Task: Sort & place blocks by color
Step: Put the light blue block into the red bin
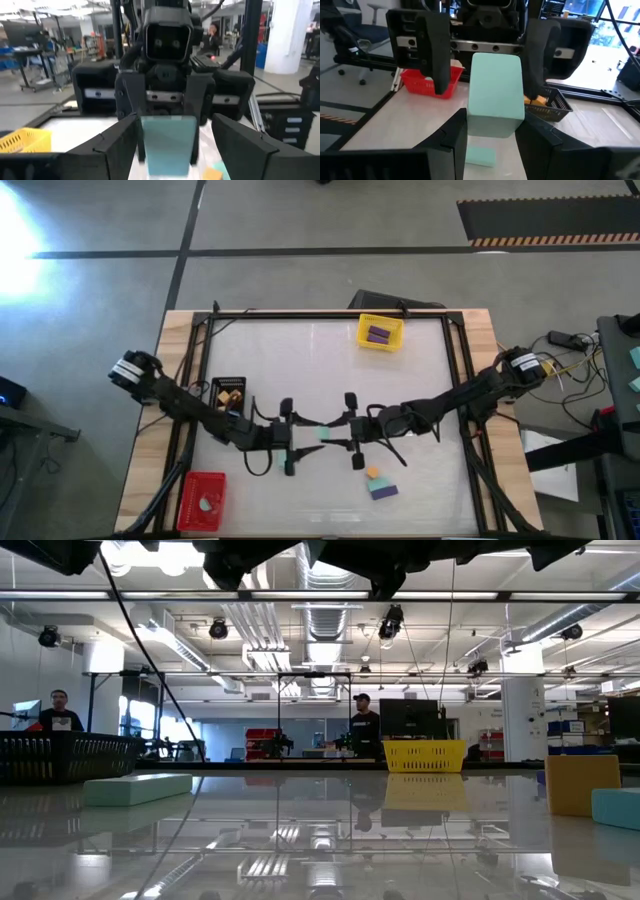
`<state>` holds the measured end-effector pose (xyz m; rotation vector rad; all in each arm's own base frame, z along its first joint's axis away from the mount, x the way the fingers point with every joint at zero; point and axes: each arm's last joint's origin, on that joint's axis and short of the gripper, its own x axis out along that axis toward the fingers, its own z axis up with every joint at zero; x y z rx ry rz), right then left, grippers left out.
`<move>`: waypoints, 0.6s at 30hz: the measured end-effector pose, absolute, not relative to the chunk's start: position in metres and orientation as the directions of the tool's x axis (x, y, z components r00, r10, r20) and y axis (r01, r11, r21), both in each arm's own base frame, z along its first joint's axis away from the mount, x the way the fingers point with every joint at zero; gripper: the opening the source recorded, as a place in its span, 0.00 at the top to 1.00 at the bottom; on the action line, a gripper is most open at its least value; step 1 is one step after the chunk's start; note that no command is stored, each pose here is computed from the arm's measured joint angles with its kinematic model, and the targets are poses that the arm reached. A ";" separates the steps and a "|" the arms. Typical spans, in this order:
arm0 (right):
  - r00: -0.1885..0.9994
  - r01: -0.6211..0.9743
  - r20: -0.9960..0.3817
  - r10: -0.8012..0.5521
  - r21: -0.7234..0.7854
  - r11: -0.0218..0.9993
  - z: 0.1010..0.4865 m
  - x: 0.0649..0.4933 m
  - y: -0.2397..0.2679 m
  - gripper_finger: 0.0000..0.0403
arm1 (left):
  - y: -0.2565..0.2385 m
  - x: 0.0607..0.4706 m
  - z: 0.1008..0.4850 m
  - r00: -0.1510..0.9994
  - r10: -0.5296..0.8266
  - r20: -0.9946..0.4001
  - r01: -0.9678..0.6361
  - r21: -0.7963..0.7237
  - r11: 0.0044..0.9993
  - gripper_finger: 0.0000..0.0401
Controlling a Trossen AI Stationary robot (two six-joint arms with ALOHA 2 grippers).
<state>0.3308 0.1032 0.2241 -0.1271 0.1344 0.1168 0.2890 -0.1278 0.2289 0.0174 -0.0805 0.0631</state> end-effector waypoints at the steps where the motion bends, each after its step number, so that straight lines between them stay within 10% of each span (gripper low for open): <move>1: 0.984 -0.125 -0.141 0.108 -0.119 0.985 0.224 0.331 0.103 0.70 | -0.128 0.290 0.229 0.994 0.063 0.089 -0.064 0.017 0.998 0.41; 18: 0.984 -0.134 -0.141 0.108 -0.187 0.973 0.224 0.331 0.103 0.61 | -0.127 0.291 0.230 0.994 0.070 0.088 -0.072 0.017 0.997 0.71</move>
